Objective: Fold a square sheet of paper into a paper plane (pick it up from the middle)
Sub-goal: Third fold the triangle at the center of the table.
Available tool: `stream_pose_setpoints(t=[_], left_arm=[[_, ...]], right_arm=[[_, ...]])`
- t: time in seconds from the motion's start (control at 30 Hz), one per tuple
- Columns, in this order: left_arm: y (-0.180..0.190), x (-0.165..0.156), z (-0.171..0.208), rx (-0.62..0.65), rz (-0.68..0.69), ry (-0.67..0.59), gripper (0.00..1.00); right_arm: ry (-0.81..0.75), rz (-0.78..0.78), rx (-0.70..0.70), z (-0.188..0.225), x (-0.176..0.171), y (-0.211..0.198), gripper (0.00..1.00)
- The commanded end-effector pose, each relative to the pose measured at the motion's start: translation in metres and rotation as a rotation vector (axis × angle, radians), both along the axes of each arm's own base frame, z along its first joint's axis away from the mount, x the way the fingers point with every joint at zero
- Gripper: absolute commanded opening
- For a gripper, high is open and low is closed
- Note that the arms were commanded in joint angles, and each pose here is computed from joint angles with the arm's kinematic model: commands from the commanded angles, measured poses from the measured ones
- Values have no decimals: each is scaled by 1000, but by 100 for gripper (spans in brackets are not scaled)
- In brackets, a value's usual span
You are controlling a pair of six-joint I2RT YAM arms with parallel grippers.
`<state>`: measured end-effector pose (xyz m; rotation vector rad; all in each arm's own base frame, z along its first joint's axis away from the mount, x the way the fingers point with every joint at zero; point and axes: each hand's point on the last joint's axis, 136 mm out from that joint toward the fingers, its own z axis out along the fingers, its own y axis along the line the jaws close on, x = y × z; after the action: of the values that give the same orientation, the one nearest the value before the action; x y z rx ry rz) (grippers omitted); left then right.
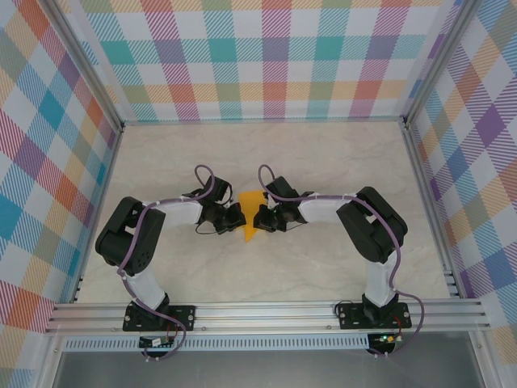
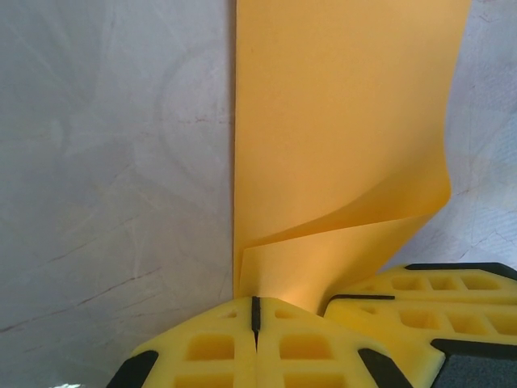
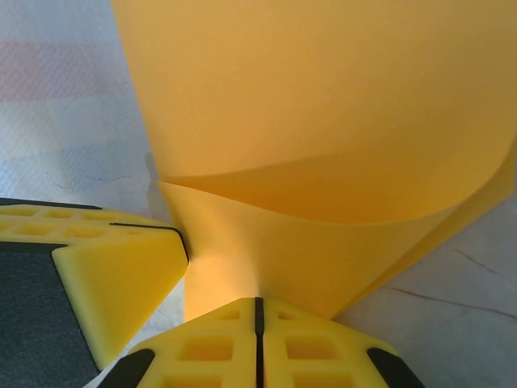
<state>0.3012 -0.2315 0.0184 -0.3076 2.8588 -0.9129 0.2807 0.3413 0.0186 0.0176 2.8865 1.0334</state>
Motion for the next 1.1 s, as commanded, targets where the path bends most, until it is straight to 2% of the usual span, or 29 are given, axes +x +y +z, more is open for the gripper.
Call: stream_pose_setpoints(t=[0.0, 0.2, 0.67, 0.9, 1.07], left_arm=[[15, -13, -25, 105, 0, 64, 1], [17, -15, -27, 119, -2, 71, 1], [19, -18, -30, 131, -9, 77, 1], [20, -18, -29, 132, -6, 77, 1], [19, -18, -28, 131, -11, 75, 1]], right_arm=[[15, -26, -45, -9, 5, -11, 6], [-37, -33, -34, 7, 14, -11, 6], [6, -48, -84, -11, 22, -22, 6], [-54, -52, -29, 14, 33, -19, 6], [-25, -67, -34, 2, 37, -24, 6]])
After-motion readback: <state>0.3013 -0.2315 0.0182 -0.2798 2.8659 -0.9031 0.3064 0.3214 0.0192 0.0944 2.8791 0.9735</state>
